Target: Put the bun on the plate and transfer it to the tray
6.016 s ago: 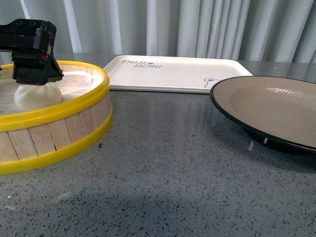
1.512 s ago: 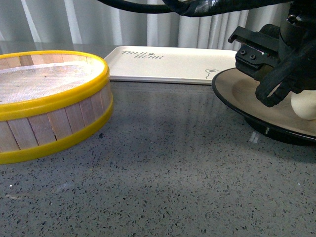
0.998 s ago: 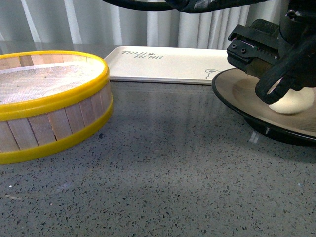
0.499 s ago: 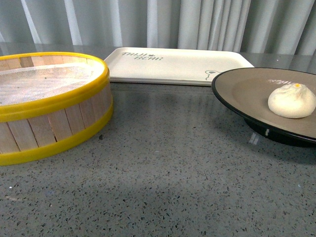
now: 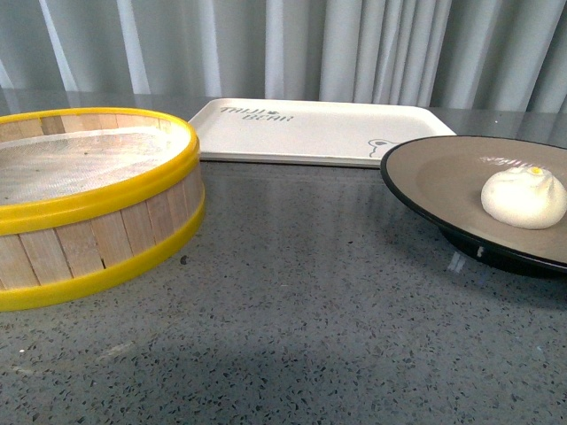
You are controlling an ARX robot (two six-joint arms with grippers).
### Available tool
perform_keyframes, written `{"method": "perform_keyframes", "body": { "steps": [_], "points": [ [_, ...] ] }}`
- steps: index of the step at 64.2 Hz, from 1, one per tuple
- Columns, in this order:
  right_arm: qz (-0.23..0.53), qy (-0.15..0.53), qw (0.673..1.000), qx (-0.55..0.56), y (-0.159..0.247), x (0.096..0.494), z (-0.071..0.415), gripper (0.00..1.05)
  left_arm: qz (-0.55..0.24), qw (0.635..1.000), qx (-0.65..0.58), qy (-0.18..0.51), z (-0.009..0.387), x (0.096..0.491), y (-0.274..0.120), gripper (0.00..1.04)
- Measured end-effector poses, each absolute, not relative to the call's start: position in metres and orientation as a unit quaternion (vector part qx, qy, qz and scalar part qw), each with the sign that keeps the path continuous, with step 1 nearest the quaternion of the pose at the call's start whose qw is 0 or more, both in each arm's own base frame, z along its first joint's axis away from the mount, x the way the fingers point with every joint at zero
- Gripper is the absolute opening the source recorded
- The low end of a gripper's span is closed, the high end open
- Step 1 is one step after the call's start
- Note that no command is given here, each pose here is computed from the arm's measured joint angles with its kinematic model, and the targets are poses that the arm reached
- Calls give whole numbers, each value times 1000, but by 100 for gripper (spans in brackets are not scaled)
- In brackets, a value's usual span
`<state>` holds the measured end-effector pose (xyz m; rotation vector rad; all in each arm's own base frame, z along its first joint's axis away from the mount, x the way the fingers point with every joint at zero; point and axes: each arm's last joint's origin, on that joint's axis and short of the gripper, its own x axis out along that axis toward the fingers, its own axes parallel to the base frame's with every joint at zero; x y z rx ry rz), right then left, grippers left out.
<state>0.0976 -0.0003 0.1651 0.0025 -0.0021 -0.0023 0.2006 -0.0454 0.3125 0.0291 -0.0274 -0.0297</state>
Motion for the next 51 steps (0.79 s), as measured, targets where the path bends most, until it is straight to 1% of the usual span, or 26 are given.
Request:
{"method": "perform_keyframes", "body": {
  "steps": [5,19,35,51],
  "points": [
    [-1,-1,1000,1,0,98,165,96,-3,1000,8,-1,278,184,-17,41],
    [-1,-1,1000,1,0,98,165,96,-2,1000,2,3,239,163,-1,4],
    [-1,-1,1000,1,0,98,165,96,0,1000,-1,5,211,146,0,4],
    [-1,-1,1000,1,0,98,165,96,-1,1000,-1,1,194,133,0,4]
  ]
}}
